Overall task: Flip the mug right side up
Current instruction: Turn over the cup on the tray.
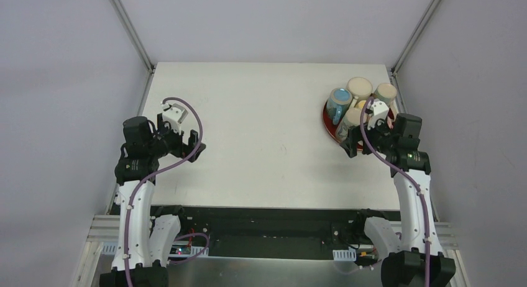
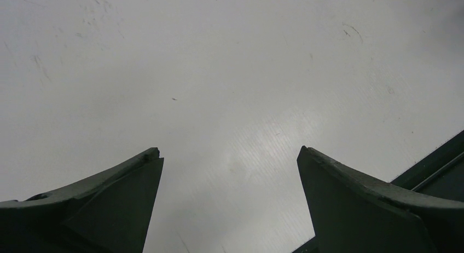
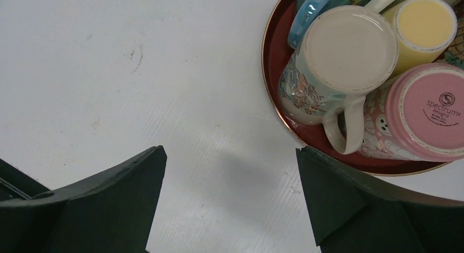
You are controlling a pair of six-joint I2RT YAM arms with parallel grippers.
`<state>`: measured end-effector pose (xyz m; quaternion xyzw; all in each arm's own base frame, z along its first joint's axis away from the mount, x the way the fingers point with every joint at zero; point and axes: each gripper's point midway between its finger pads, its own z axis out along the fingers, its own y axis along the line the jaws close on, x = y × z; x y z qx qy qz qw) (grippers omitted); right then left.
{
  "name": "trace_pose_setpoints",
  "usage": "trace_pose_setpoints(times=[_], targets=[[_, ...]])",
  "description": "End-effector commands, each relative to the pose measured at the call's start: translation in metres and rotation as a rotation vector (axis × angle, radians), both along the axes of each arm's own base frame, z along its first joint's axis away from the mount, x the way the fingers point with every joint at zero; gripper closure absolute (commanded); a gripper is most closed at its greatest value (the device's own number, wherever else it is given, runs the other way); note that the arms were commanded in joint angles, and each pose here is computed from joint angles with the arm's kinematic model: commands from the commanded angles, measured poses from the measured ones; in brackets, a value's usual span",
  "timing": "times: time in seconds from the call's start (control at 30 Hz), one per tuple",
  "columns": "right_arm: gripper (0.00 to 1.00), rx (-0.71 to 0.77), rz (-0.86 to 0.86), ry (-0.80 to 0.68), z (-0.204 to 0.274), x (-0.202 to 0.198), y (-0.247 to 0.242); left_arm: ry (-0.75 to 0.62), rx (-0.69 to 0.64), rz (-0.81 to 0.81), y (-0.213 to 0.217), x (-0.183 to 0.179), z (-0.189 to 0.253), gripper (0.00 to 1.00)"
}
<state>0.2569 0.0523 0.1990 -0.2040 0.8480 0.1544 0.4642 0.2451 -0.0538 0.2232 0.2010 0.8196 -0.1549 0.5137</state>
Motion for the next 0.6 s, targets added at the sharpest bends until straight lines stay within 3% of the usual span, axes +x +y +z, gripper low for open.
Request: trace_pose_setpoints(times=[0.0, 0.57], targets=[[0.01, -0.018, 0.043, -0.017, -0.005, 0.012, -0.003, -0.019, -0.009, -0.05, -0.006, -0.002, 0.0, 0.0], [0.01, 0.027, -0.046, 0.145, -0.041, 0.035, -0.054, -0.032, -0.05, -0.07, -0.009, -0.004, 0.0, 0.0]])
